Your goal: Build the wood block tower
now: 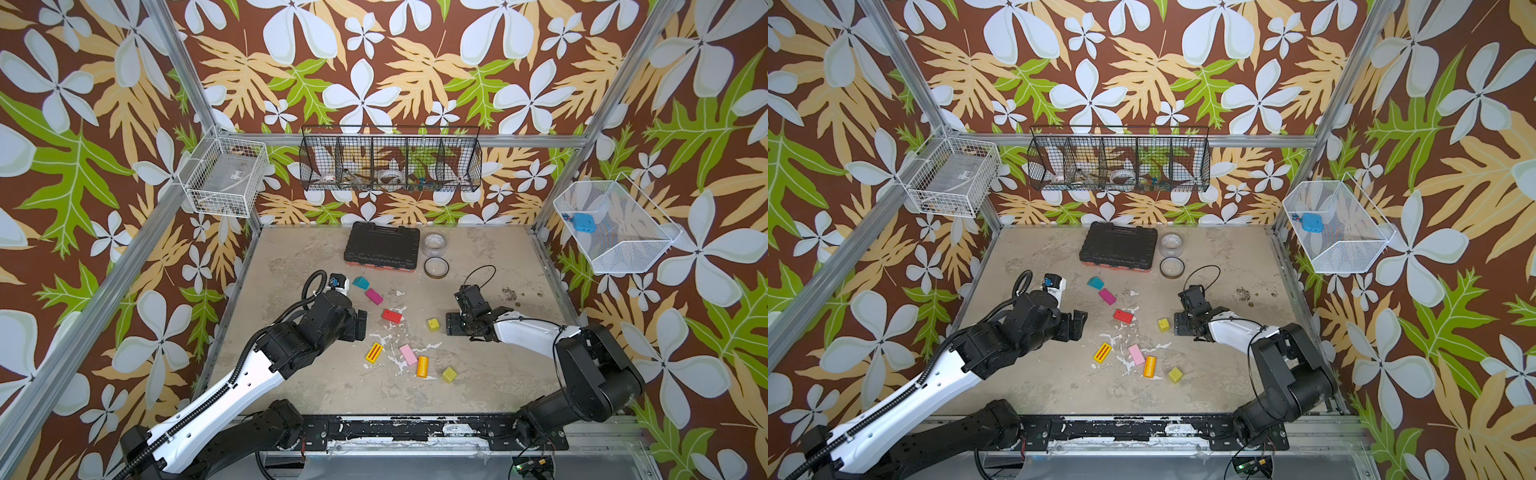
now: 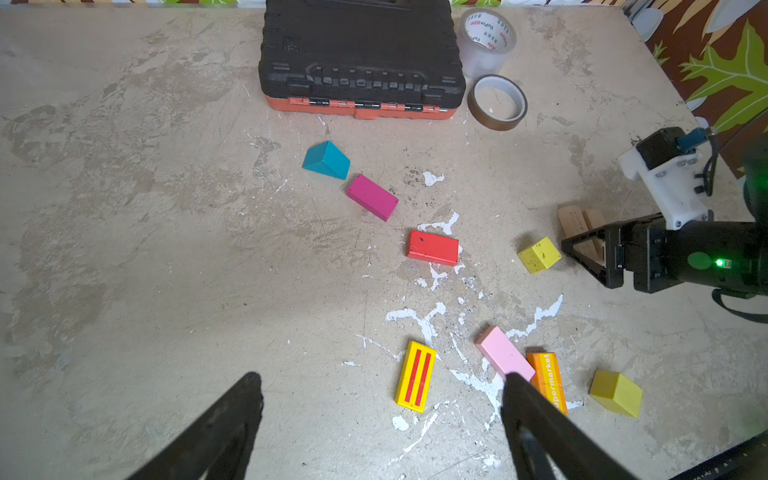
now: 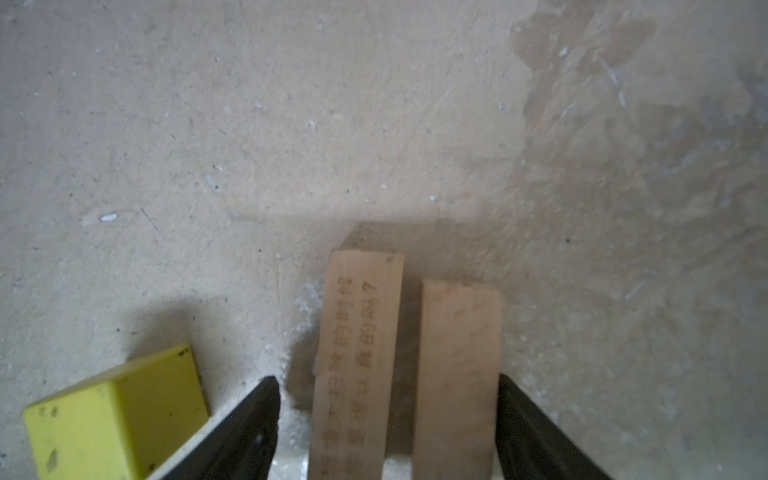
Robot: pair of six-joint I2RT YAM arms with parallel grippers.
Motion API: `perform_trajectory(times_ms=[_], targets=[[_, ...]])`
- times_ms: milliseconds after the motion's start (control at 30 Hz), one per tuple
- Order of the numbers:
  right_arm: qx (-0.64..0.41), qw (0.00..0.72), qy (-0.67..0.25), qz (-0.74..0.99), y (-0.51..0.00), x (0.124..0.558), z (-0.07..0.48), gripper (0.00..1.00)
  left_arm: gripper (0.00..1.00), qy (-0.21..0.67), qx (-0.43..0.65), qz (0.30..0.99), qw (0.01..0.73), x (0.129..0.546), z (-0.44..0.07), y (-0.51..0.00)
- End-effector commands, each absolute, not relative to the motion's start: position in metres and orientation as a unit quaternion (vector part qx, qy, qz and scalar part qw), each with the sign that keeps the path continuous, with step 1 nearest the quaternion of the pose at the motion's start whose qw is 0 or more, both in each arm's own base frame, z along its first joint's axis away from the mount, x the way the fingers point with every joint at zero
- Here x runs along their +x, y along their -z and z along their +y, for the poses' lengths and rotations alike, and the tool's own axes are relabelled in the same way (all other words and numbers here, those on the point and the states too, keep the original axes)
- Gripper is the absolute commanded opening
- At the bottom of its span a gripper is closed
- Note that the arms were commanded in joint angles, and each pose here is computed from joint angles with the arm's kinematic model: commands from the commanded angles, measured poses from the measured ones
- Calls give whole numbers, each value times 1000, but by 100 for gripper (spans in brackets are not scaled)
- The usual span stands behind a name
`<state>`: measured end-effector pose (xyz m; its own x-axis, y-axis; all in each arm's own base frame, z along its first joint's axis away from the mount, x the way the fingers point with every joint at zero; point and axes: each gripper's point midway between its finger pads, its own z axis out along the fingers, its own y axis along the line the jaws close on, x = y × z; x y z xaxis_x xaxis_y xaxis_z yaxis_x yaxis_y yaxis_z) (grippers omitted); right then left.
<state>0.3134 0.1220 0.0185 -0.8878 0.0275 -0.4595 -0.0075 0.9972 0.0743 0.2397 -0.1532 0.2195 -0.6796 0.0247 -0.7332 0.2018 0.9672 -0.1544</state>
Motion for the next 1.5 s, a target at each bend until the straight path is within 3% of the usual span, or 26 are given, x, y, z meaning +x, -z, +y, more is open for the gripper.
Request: perform_trajectory(times_ms=[0, 533, 800, 1100, 1467], targets=[[5, 182, -50, 982, 0, 294, 127, 74, 90, 113, 65, 906, 403, 242, -154, -222], [16, 182, -24, 983, 2, 293, 116, 77, 90, 115, 64, 904, 406, 242, -153, -224], [23, 188, -19, 982, 2, 286, 110, 73, 90, 115, 63, 904, 408, 241, -153, -226], [21, 190, -24, 981, 0, 285, 111, 61, 89, 115, 62, 903, 410, 241, -152, -227], [21, 194, -26, 980, -2, 284, 110, 61, 89, 114, 61, 903, 409, 241, -152, -226]])
